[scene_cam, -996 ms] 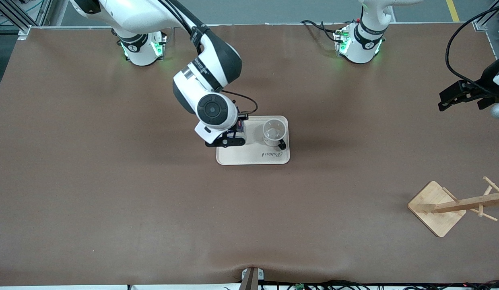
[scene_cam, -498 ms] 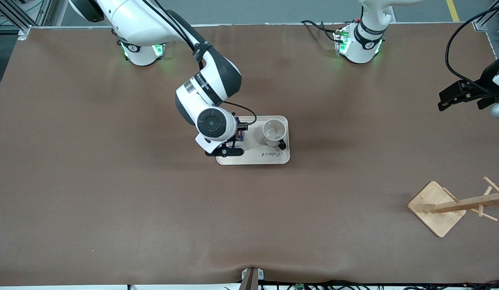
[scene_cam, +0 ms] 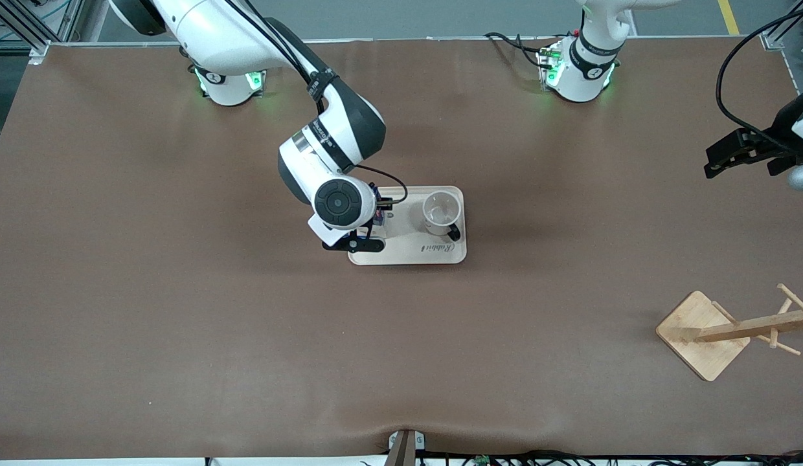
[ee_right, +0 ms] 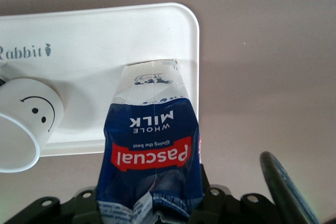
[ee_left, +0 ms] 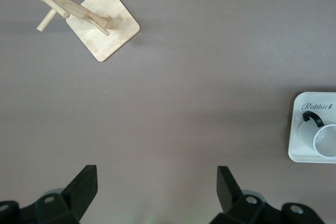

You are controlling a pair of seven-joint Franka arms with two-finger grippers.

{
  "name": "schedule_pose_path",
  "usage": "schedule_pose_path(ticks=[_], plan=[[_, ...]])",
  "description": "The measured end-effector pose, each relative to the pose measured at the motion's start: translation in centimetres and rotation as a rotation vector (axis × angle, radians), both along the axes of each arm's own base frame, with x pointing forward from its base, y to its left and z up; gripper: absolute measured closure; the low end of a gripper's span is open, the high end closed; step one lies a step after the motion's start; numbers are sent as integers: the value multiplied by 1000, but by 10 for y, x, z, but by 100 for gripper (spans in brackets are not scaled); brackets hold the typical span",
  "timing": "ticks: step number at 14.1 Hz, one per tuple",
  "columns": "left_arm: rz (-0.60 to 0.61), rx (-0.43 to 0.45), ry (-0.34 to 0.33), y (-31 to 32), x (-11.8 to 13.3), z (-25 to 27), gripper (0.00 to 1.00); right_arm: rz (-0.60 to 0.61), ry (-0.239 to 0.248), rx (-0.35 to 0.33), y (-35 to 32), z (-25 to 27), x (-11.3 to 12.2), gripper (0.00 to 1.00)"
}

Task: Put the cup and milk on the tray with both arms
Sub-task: 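Lower the milk carton onto the tray beside the mug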

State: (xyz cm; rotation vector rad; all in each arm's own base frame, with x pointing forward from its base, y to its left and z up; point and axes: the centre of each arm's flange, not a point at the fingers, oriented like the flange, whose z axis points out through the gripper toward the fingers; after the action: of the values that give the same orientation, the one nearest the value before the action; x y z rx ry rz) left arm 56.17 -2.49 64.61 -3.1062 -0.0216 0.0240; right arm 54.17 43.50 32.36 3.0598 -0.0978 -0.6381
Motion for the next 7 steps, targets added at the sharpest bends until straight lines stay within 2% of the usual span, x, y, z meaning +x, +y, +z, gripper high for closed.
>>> schedule_pose_path(ticks=[1, 5, 7], plan=[[0, 0, 0, 0, 0, 0, 0, -1, -3, 1, 1, 0, 0, 36], [0, 0, 1, 0, 0, 0, 0, 10, -27, 5, 8, 1, -2, 1], [0, 0, 2, 0, 0, 0, 0, 15, -42, 8, 10, 6, -1, 0]])
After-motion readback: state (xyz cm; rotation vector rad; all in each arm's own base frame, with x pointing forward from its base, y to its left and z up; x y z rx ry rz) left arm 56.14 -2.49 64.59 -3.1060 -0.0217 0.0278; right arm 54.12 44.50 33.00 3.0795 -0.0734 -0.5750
